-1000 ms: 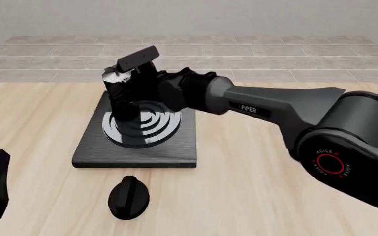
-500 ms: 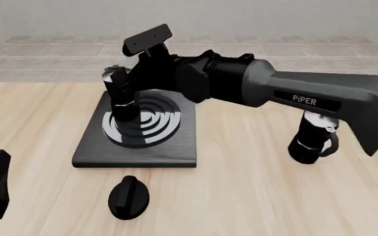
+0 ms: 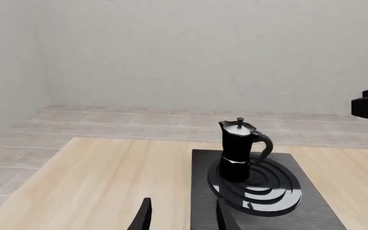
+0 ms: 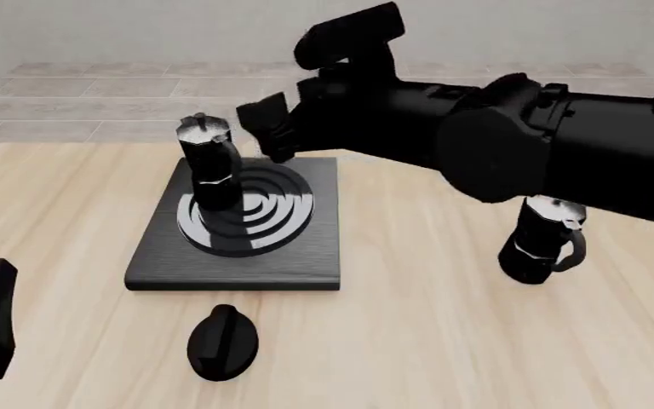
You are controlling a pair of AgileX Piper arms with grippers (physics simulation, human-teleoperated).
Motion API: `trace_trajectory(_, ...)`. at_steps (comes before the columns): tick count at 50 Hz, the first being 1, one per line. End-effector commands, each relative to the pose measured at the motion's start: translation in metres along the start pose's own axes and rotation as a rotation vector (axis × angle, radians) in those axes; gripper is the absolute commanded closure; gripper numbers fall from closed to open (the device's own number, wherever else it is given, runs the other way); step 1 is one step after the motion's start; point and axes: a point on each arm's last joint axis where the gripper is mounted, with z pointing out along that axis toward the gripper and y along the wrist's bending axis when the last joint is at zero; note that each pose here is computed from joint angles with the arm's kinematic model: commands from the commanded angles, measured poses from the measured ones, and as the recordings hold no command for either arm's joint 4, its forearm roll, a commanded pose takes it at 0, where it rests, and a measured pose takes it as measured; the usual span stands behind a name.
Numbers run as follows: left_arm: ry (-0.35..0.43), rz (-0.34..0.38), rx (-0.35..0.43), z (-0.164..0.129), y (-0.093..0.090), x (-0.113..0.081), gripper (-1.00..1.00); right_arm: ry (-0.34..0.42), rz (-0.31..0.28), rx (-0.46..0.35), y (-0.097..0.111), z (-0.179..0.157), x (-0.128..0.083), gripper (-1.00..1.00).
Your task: Put both moka pots on the stove.
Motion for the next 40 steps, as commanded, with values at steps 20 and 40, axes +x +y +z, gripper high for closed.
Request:
trace_trajectory(20,0.0,0.017,0.004,0.0,0.0,0.0,-1.0,-0.139,0.198,0.156,-0.035,-0.154,0.042,-1.0)
trace_trajectory(40,0.012,0.042,0.02,0.0,-0.001,0.001,-1.0,-0.161,0.273,0.342,-0.054,-0.203,0.085,-1.0)
